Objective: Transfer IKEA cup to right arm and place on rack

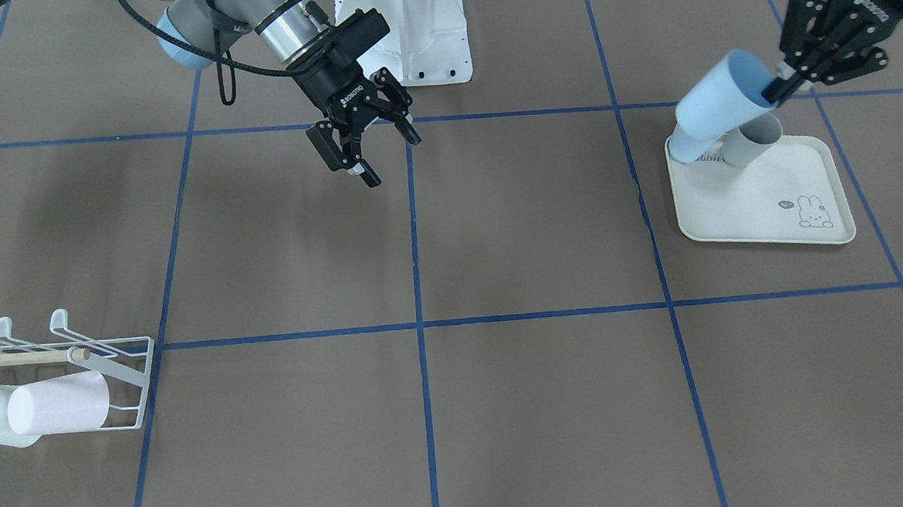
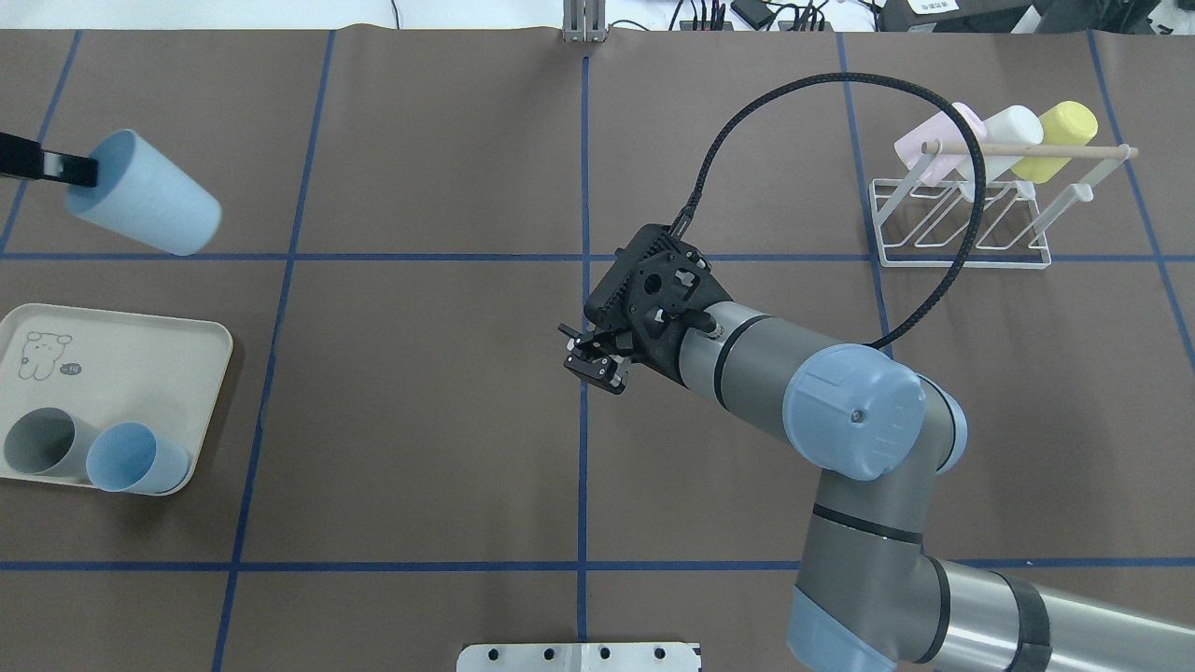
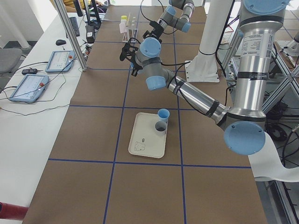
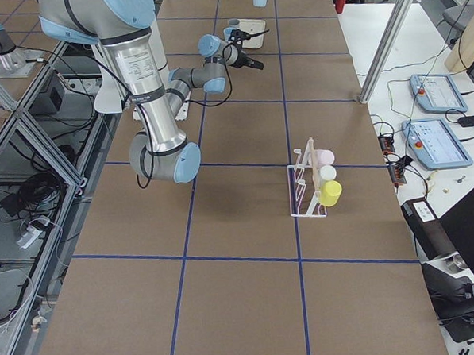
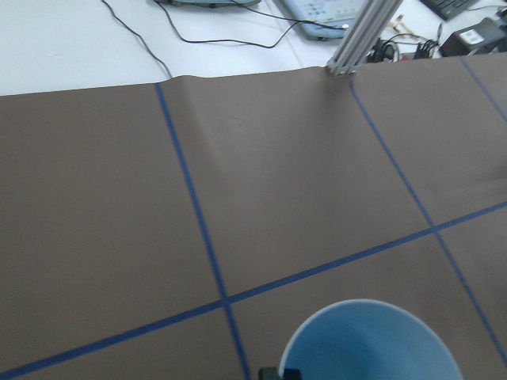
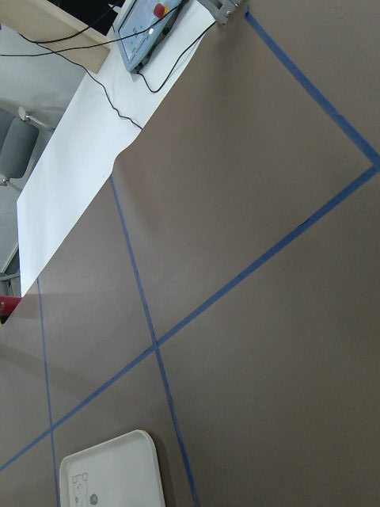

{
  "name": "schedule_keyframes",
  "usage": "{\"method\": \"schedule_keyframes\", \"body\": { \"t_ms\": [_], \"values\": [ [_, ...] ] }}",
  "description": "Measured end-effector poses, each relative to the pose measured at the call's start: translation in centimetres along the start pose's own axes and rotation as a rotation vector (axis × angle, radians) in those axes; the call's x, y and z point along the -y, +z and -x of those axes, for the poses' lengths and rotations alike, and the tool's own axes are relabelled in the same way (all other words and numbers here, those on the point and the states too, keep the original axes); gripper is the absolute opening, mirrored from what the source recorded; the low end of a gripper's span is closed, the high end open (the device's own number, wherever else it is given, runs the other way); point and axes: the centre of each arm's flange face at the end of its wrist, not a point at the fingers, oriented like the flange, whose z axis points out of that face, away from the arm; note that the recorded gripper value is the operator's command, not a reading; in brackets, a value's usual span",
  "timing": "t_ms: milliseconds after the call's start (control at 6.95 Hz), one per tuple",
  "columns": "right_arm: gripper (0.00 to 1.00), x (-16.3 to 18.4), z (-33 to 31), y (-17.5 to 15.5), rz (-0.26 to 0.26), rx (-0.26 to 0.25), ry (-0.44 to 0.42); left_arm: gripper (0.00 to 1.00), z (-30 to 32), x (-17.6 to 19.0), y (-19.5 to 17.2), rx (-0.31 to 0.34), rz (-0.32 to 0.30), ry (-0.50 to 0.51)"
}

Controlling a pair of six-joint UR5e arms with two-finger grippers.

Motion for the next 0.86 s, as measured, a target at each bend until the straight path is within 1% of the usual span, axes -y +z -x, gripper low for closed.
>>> {"method": "schedule_keyframes", "body": {
  "t_ms": [144,288,431,575,719,863],
  "values": [
    [0.95,1.0,-1.0,0.0,-0.018,-0.017,-0.002,0.00,-3.4,0.2,2.0,-0.052,0.025,-0.036],
    [0.95,1.6,-3.0,0.2,-0.025,-0.052,-0.004,0.00,-5.4,0.0,3.7,-0.080,0.042,-0.053],
    [0.97,2.1,-6.5,0.4,-0.026,-0.115,-0.012,0.00,-6.6,-0.4,5.0,-0.094,0.052,-0.057],
    [0.94,2.8,-10.0,0.2,-0.031,-0.173,-0.033,0.00,-7.2,-0.6,5.6,-0.103,0.059,-0.055],
    [0.91,3.6,-12.3,-0.2,-0.034,-0.182,-0.062,0.00,-7.6,-0.8,5.9,-0.108,0.064,-0.053],
    [0.89,4.5,-13.3,-0.3,-0.020,-0.102,-0.081,0.00,-7.7,-0.8,6.0,-0.110,0.066,-0.051]
  ]
}}
